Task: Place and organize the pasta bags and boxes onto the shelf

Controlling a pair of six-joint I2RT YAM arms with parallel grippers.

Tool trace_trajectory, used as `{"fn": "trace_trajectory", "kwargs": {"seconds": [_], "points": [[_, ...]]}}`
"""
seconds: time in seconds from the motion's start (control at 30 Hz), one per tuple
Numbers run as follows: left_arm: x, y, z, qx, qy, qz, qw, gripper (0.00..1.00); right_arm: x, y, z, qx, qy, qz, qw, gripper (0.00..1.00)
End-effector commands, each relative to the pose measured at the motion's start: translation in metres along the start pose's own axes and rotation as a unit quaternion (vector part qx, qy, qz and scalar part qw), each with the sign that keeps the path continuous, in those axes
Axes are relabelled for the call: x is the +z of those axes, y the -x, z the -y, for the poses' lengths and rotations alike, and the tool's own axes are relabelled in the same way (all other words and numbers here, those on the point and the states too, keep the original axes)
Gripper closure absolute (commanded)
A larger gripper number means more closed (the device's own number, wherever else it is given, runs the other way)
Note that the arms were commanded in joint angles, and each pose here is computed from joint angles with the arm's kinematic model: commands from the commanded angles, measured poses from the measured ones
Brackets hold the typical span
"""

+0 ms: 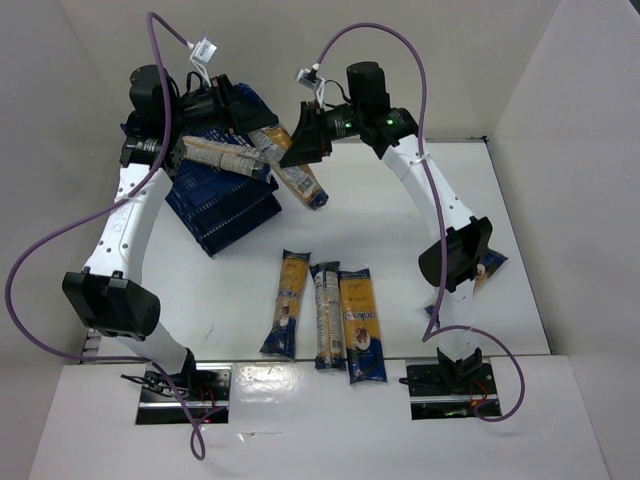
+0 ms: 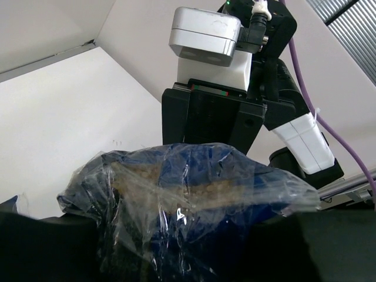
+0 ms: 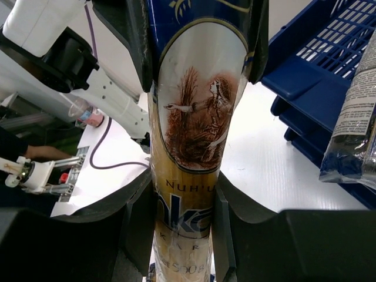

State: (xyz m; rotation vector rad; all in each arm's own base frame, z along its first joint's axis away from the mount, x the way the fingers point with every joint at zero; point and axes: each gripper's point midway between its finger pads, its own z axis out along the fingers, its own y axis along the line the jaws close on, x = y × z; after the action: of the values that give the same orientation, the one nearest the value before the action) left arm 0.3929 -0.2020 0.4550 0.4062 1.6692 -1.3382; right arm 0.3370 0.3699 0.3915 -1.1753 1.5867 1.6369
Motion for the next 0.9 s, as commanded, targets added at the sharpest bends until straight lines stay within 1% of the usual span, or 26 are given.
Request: {"fn": "trace_trajectory", "kwargs": {"seconds": [0.0, 0.07, 0.1, 0.13, 0.17, 0.2, 0.23, 0.27, 0.3, 0.33, 0.37, 0.4, 0.43, 0.47, 0.5, 0.53, 0.57, 0.6, 0.63, 0.67, 0.73, 0.77, 0.83, 0.87], "points": [[-0.001, 0.013, 0.011, 0.034, -0.018, 0.008, 0.999, 1.0, -0.007, 0.037, -0.051, -0.113, 0.044, 0.019, 0.992, 1.0], [-0.003, 0.016, 0.02, 0.045, -0.029, 0.004, 0.999, 1.0, -0.007, 0.042, -0.049, -0.107, 0.022, 0.027, 0.994, 1.0], [-0.003, 0.014, 0.019, 0.045, -0.03, -0.002, 0.999, 1.0, -0.007, 0.042, -0.046, -0.102, 0.014, 0.028, 0.994, 0.97], [-0.002, 0.014, 0.019, 0.042, -0.033, -0.007, 0.999, 1.0, -0.007, 0.04, -0.043, -0.1, 0.007, 0.027, 0.995, 0.86], [-0.003, 0.013, 0.023, 0.052, -0.041, -0.014, 0.998, 1.0, -0.008, 0.043, -0.045, -0.105, 0.001, 0.03, 0.994, 0.69], [-0.004, 0.014, 0.028, 0.056, -0.048, -0.016, 0.997, 1.0, -0.008, 0.042, -0.045, -0.1, 0.001, 0.029, 0.995, 0.69], [-0.004, 0.014, 0.028, 0.061, -0.048, -0.016, 0.997, 1.0, -0.009, 0.042, -0.046, -0.1, -0.004, 0.03, 0.994, 0.65], [-0.004, 0.012, 0.027, 0.057, -0.047, -0.018, 0.997, 1.0, -0.008, 0.04, -0.04, -0.1, -0.011, 0.03, 0.995, 0.48], [-0.005, 0.011, 0.028, 0.061, -0.053, -0.022, 0.996, 1.0, -0.008, 0.038, -0.036, -0.094, -0.015, 0.03, 0.995, 0.44], [-0.005, 0.013, 0.031, 0.066, -0.054, -0.02, 0.996, 1.0, -0.009, 0.039, -0.041, -0.1, -0.016, 0.029, 0.994, 0.42], [-0.006, 0.012, 0.031, 0.061, -0.053, -0.022, 0.996, 1.0, -0.01, 0.037, -0.038, -0.101, -0.028, 0.029, 0.994, 0.38], [-0.006, 0.015, 0.034, 0.071, -0.055, -0.02, 0.996, 1.0, -0.01, 0.037, -0.038, -0.101, -0.028, 0.029, 0.994, 0.35], [-0.006, 0.012, 0.032, 0.067, -0.051, -0.024, 0.996, 1.0, -0.009, 0.03, -0.029, -0.09, -0.034, 0.024, 0.995, 0.33], [-0.007, 0.014, 0.035, 0.073, -0.052, -0.023, 0.996, 1.0, -0.018, 0.031, -0.025, -0.091, -0.048, 0.026, 0.994, 0.3], [-0.008, 0.017, 0.038, 0.084, -0.054, -0.02, 0.995, 1.0, -0.021, 0.024, -0.015, -0.082, -0.054, 0.023, 0.995, 0.3], [-0.008, 0.016, 0.038, 0.08, -0.053, -0.022, 0.995, 1.0, -0.027, 0.023, -0.011, -0.078, -0.066, 0.023, 0.994, 0.28], [-0.008, 0.015, 0.037, 0.08, -0.051, -0.024, 0.995, 1.0, -0.042, 0.022, -0.002, -0.072, -0.083, 0.027, 0.994, 0.27], [-0.008, 0.015, 0.037, 0.085, -0.052, -0.024, 0.995, 1.0, -0.05, 0.013, 0.012, -0.051, -0.094, 0.026, 0.994, 0.27], [-0.009, 0.013, 0.035, 0.081, -0.049, -0.027, 0.995, 1.0, -0.061, 0.012, 0.017, -0.047, -0.105, 0.03, 0.993, 0.27], [-0.009, 0.012, 0.034, 0.082, -0.048, -0.029, 0.995, 1.0, -0.082, 0.004, 0.034, -0.03, -0.128, 0.035, 0.991, 0.25], [-0.012, 0.013, 0.035, 0.082, -0.048, -0.029, 0.995, 1.0, -0.103, -0.007, 0.043, -0.008, -0.144, 0.041, 0.989, 0.21], [-0.012, 0.012, 0.036, 0.082, -0.051, -0.032, 0.995, 1.0, -0.126, -0.011, 0.052, 0.0, -0.162, 0.05, 0.985, 0.16], [-0.017, 0.018, 0.041, 0.091, -0.047, -0.03, 0.994, 1.0, -0.146, -0.019, 0.06, 0.011, -0.178, 0.06, 0.982, 0.14], [-0.019, 0.018, 0.045, 0.099, -0.052, -0.032, 0.993, 1.0, -0.156, -0.029, 0.062, 0.028, -0.187, 0.062, 0.98, 0.14]]}}
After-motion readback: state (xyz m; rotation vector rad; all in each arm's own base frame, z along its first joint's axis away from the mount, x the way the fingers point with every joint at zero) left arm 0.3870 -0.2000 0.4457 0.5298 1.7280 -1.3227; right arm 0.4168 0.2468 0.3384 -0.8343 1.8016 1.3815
